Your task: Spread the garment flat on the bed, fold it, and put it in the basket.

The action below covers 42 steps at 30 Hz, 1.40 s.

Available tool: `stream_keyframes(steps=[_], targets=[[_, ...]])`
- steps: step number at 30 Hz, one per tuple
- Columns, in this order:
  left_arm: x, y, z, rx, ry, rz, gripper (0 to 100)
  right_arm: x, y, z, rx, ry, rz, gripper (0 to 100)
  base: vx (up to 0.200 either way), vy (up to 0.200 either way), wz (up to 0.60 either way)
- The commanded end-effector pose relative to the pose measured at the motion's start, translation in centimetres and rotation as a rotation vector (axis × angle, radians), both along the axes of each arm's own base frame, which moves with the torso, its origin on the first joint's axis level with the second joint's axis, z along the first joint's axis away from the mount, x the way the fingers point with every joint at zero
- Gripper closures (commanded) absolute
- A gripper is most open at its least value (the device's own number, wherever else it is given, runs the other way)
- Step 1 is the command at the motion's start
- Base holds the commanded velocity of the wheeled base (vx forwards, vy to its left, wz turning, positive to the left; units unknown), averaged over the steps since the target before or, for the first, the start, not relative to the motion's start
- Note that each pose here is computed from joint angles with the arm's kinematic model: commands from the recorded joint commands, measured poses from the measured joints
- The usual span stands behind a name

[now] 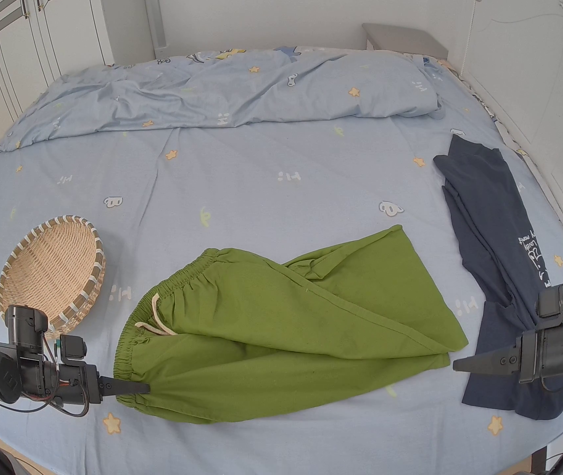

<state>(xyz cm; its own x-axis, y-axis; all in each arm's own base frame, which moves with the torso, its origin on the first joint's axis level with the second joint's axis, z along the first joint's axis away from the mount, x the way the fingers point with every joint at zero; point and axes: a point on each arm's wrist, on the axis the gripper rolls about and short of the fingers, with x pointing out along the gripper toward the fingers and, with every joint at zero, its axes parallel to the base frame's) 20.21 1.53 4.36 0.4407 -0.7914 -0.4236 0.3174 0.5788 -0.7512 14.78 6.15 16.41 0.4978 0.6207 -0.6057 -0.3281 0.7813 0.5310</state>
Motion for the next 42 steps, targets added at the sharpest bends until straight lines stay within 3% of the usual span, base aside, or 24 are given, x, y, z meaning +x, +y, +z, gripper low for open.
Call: stream_keyframes(steps=[1,9,12,24,42], targets=[[-0.5,0.3,0.6,0.011,-0.023,0.014,100,0.6,-0.5,-2.2,-0.030,0.093,-0.007,0,0.000,0.000,0.00],[-0.5,0.9,0.6,0.022,-0.041,0.033,100,3.1,-1.3,-5.2,-0.041,0.208,0.033,0,0.000,0.000,0.00],[-0.4,1.1,0.6,0.023,-0.045,0.043,100,5.3,-1.4,-8.1,-0.079,0.258,0.079,0,0.000,0.000,0.00],[-0.2,1.1,0.7,0.023,-0.053,0.039,100,6.9,-0.3,-11.5,-0.067,0.153,0.114,0,0.000,0.000,0.00],[0.1,1.1,-0.2,0.036,-0.057,0.015,100,8.1,-0.2,-11.3,-0.065,0.110,0.098,0,0.000,0.000,0.00]])
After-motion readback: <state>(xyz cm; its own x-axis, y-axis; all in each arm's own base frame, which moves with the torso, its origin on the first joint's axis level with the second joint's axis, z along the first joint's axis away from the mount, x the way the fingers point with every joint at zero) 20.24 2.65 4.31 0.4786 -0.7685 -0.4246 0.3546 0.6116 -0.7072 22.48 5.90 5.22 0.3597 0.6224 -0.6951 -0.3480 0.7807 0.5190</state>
